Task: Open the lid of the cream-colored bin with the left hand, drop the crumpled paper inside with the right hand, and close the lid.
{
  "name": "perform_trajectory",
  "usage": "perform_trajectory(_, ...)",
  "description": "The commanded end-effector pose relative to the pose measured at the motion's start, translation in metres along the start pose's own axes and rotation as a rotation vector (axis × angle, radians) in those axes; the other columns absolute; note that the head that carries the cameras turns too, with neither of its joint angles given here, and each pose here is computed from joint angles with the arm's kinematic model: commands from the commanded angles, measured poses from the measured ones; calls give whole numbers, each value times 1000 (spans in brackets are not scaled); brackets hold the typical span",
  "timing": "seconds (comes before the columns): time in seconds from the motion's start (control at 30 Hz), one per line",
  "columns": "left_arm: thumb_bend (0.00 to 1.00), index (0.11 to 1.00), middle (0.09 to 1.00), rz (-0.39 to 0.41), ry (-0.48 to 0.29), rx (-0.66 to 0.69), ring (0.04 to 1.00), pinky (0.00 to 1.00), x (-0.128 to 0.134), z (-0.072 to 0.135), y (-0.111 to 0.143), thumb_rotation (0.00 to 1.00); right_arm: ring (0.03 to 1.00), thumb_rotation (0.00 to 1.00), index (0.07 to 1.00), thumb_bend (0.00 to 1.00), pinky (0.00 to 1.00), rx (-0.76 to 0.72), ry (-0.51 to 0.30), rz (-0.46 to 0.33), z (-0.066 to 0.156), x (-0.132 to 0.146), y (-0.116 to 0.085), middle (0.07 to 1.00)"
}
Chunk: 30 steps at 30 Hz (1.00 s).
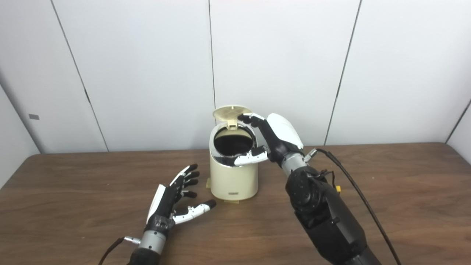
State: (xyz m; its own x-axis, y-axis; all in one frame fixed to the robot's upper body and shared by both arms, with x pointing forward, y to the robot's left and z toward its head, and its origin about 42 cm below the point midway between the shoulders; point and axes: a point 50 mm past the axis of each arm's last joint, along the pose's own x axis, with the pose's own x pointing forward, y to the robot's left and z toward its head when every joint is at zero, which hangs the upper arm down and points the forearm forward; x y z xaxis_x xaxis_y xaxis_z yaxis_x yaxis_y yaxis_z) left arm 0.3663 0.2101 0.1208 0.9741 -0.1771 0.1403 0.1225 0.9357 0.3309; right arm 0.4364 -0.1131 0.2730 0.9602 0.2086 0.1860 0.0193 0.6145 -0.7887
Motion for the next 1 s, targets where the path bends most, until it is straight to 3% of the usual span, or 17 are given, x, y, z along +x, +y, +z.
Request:
perform_trajectory(0.0, 772, 938, 868, 16, -33, -8, 826, 676, 1, 5, -3, 201, 811, 304, 855, 992, 791, -17, -72, -75, 18, 8, -23, 823)
perform_trajectory(0.2, 771, 937, 868, 12, -34, -11, 832, 692, 1, 6, -3, 204, 759, 284, 759, 912, 739, 20, -76, -137, 16, 3, -30, 761)
perform_trajectory(0.37, 776, 935, 868, 18, -27, -9, 829, 684, 1, 7, -3, 211, 657, 241, 668, 827, 579, 89, -105, -263, 5, -13, -47, 677)
perform_trajectory(0.57, 770, 929, 866, 25, -45, -8, 815, 663, 1, 8, 0, 216, 573, 192, 635, 685, 446, 273, -142, -376, -29, -45, -67, 651)
perform_trajectory(0.7, 778, 928, 857, 30, -39, 0, 807, 681, 1, 9, 2, 238, 604, 299, 663, 609, 472, 357, -161, -346, -61, -66, -76, 685)
perform_trajectory(0.83, 784, 925, 854, 35, -47, -6, 808, 675, 1, 9, 3, 238, 639, 388, 754, 653, 505, 411, -161, -254, -101, -91, -75, 750)
perform_trajectory(0.97, 784, 922, 851, 42, -56, -9, 805, 662, 0, 9, 4, 238, 661, 346, 813, 695, 521, 439, -165, -168, -124, -114, -64, 793)
